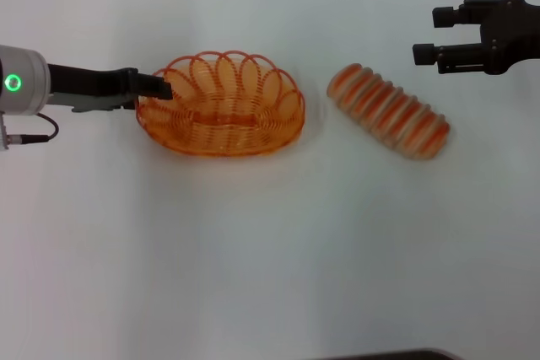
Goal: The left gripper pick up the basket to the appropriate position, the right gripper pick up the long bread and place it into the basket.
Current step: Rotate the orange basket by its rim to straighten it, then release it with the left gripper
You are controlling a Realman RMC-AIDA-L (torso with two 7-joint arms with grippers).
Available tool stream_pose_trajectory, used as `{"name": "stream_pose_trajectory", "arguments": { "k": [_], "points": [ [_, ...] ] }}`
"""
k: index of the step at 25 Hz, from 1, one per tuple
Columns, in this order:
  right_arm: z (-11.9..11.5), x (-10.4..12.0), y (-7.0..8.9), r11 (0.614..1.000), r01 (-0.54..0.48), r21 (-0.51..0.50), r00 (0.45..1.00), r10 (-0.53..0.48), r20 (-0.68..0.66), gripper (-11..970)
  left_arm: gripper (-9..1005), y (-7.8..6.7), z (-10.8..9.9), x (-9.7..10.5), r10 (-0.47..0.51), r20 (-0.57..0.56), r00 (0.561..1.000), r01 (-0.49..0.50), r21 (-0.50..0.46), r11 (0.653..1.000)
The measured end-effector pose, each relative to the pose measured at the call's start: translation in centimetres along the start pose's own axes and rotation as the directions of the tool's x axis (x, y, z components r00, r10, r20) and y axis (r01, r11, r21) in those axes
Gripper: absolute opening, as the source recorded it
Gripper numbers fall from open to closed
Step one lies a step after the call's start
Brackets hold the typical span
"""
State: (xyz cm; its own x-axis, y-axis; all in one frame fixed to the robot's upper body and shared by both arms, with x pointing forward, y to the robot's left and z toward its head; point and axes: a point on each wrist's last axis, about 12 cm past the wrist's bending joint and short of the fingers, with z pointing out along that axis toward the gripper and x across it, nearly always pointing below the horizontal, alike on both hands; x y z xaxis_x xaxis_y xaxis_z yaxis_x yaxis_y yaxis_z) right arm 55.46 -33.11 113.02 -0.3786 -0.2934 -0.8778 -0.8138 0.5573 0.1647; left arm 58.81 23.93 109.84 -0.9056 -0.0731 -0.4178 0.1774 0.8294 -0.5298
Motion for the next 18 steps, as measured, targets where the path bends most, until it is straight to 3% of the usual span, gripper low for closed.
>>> {"name": "stream_pose_trajectory", "arguments": {
  "k": [6, 11, 18],
  "points": [
    [-0.1, 0.1, 0.0, 1.0, -0.002, 0.003, 1.0, 0.002, 0.002, 798, 609, -0.2, -0.5, -0.2, 0.028, 0.002, 1.0, -0.028, 0.019, 0.999],
    [-0.1, 0.0, 0.0, 1.0, -0.009, 0.004, 1.0, 0.009, 0.003, 798, 700, -0.9, -1.0, -0.7, 0.083, -0.007, 0.996, -0.083, 0.037, 0.996],
    [0.1, -0.2, 0.0, 1.0, -0.007, -0.003, 1.0, 0.007, -0.002, 798, 692, -1.9, -2.5, -1.8, 0.228, 0.017, 0.974, -0.228, 0.045, 0.973]
  ]
}}
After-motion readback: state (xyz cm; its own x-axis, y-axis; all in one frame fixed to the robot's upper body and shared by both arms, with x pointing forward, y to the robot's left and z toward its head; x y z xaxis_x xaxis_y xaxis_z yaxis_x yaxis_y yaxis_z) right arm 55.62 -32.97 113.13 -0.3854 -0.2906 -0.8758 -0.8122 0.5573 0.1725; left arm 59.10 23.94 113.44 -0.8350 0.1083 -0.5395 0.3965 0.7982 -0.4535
